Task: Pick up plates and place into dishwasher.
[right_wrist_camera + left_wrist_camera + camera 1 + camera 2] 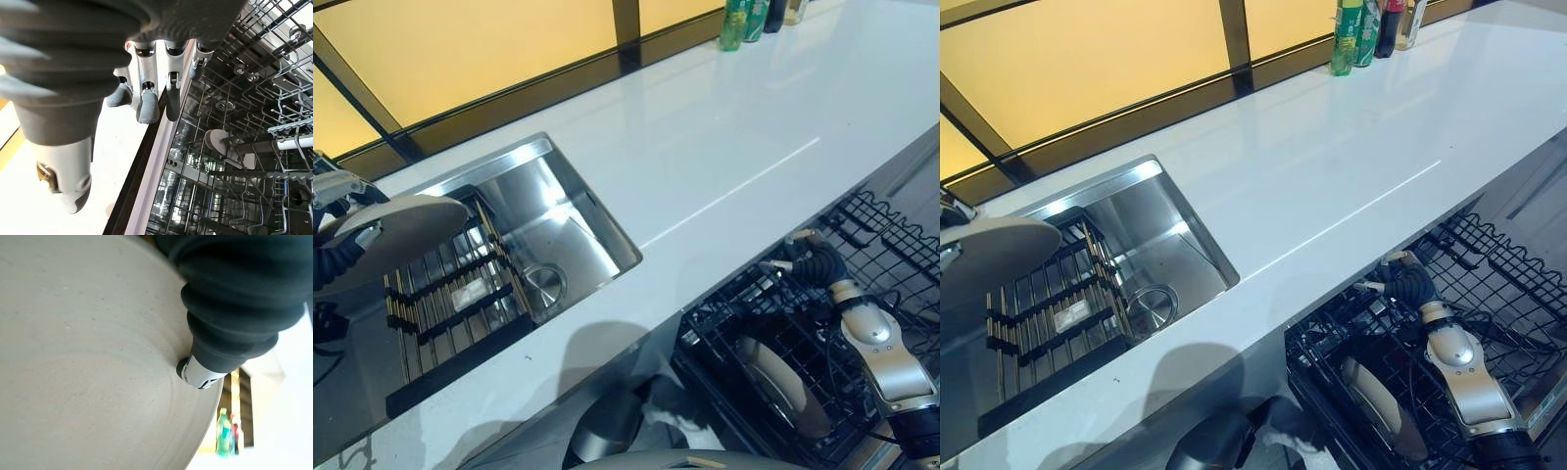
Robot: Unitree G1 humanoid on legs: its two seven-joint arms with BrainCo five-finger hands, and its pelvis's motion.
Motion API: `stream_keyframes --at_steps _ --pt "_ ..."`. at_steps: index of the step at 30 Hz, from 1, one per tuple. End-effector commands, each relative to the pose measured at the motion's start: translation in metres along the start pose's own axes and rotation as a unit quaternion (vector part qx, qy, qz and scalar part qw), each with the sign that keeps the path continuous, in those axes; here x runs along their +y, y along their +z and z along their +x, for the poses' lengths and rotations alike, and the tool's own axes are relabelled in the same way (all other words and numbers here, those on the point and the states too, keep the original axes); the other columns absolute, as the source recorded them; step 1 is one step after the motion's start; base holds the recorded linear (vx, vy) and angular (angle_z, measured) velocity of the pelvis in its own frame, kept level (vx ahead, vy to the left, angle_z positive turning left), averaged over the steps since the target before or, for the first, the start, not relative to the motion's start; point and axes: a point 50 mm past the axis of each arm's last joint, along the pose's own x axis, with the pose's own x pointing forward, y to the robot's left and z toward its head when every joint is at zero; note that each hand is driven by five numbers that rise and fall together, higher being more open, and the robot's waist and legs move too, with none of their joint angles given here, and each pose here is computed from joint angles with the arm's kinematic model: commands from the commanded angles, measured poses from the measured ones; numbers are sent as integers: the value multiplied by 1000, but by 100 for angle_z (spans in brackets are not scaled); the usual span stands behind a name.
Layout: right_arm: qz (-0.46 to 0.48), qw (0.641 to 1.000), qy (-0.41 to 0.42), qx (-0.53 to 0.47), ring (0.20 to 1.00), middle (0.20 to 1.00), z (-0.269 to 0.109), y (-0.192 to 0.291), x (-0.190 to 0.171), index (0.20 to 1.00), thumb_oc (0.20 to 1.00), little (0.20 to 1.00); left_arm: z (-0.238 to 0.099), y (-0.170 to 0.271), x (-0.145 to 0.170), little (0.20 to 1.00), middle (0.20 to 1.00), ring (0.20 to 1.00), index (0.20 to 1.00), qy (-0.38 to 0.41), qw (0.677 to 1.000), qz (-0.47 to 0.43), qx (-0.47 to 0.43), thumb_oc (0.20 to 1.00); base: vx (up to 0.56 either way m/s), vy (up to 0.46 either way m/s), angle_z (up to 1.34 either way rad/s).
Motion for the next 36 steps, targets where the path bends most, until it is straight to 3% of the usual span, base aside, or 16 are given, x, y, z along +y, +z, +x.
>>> stream_keyframes --at_steps 1,8,13,17,19,23,26,31,33,36 --pt "10 897 -88 -434 1000 1000 1 157 -25 1000 1000 1000 20 18 7 200 200 200 200 50 993 -71 -76 200 -102 -76 -1" --pt "5 854 -60 -518 1000 1000 -2 199 -13 1000 1000 1000 43 44 -21 200 200 200 200 57 976 -160 -136 200 -99 -50 -4" --pt "-29 853 -82 -514 1000 1000 1 206 -15 1000 1000 1000 52 54 -33 200 200 200 200 58 969 -184 -155 200 -88 -38 -7" --pt "-128 902 -22 -411 1000 1000 14 183 -17 1000 1000 1000 55 54 -30 200 200 200 200 64 968 -189 -152 200 -101 -22 -2" --pt "-205 920 70 -326 1000 1000 18 159 -16 1000 1000 1000 55 52 -26 200 200 200 200 68 971 -176 -147 200 -88 -18 -7" --pt "-290 919 176 -200 1000 1000 18 133 -27 1000 1000 1000 59 52 -22 200 200 200 200 69 975 -158 -142 200 -79 -30 -25" --pt "-362 899 240 -59 1000 1000 12 96 -36 1000 1000 1000 58 51 -19 200 200 200 200 72 977 -141 -141 200 -80 -57 -15" --pt "-374 901 206 74 1000 1000 4 62 -63 1000 1000 1000 59 53 -20 200 200 200 200 74 980 -121 -140 200 -44 -42 -19" --pt "-371 912 170 44 1000 1000 3 68 -71 1000 1000 1000 61 53 -20 200 200 200 200 75 980 -120 -139 200 -20 -19 -14" --pt "-348 927 106 -91 1000 1000 4 107 -77 1000 1000 1000 64 51 -23 200 200 200 200 75 980 -124 -136 200 -1 -1 -17"
